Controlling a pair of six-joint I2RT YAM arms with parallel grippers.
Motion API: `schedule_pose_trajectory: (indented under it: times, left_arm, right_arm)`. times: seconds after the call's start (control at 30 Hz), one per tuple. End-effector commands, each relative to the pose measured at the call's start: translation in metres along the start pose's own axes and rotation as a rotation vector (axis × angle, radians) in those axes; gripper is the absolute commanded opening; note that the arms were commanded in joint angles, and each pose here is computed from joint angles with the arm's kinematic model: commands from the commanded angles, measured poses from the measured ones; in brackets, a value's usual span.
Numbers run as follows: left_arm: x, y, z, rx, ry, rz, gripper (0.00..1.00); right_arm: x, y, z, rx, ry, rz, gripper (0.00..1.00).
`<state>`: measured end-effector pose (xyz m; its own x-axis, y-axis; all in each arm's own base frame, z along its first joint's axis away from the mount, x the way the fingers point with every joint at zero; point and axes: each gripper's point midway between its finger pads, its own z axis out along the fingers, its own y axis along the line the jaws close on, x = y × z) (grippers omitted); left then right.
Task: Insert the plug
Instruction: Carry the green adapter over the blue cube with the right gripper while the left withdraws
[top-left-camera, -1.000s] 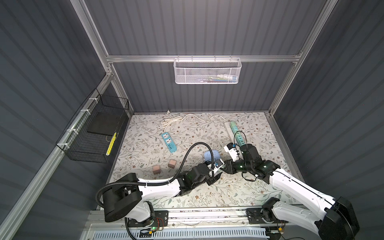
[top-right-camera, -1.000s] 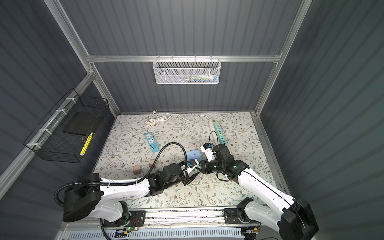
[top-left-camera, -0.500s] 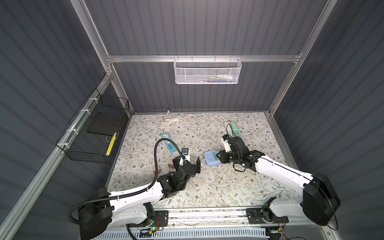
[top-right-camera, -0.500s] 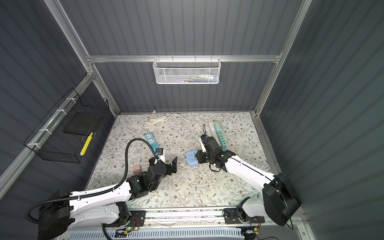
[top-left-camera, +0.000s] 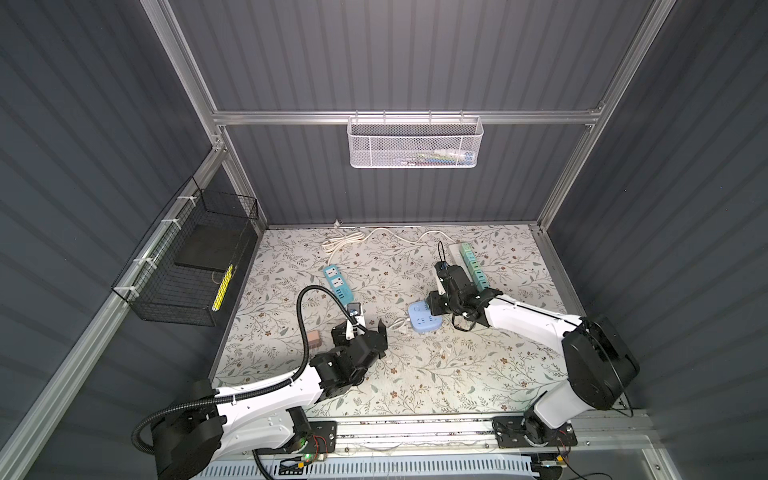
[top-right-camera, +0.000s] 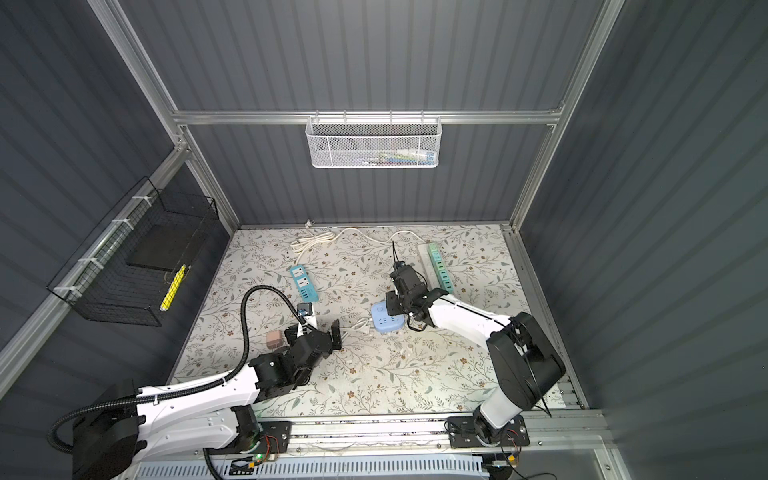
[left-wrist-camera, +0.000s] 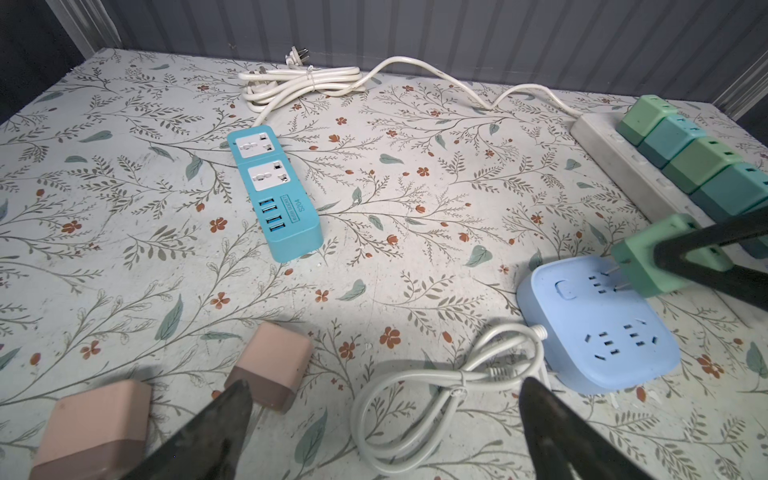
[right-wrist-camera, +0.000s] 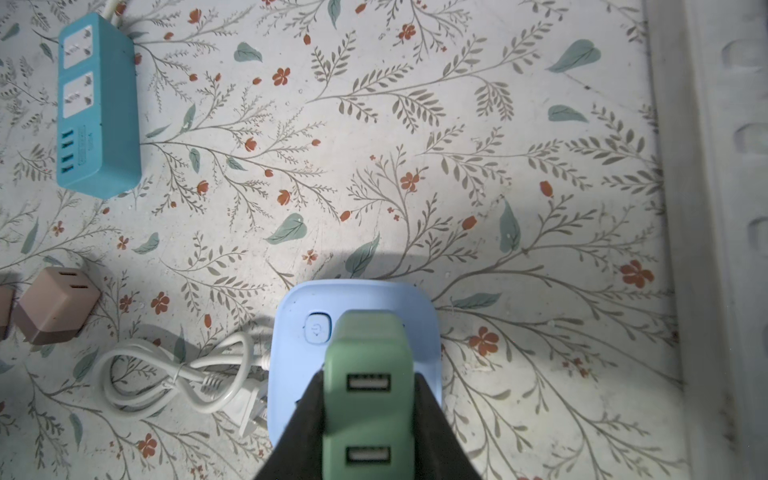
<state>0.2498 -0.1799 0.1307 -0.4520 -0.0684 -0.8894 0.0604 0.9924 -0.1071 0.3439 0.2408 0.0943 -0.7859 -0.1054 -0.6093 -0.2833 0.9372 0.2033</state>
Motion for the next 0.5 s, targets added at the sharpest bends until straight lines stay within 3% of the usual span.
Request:
schedule_pose_trajectory:
  times: [0.0,0.47]
  left_arm:
    - [-0.001,0.006,0.000,-0.005,-0.013,0.005,1.00]
    - [-0.002,0.015,-0.002,0.010,-0.029,-0.001,1.00]
  right_arm:
    - [-0.005,0.002,0.001,0.020,-0.005,-0.023,0.18]
    - [0.002,-0.002,0.015,0.089,0.025,-0.062,0.18]
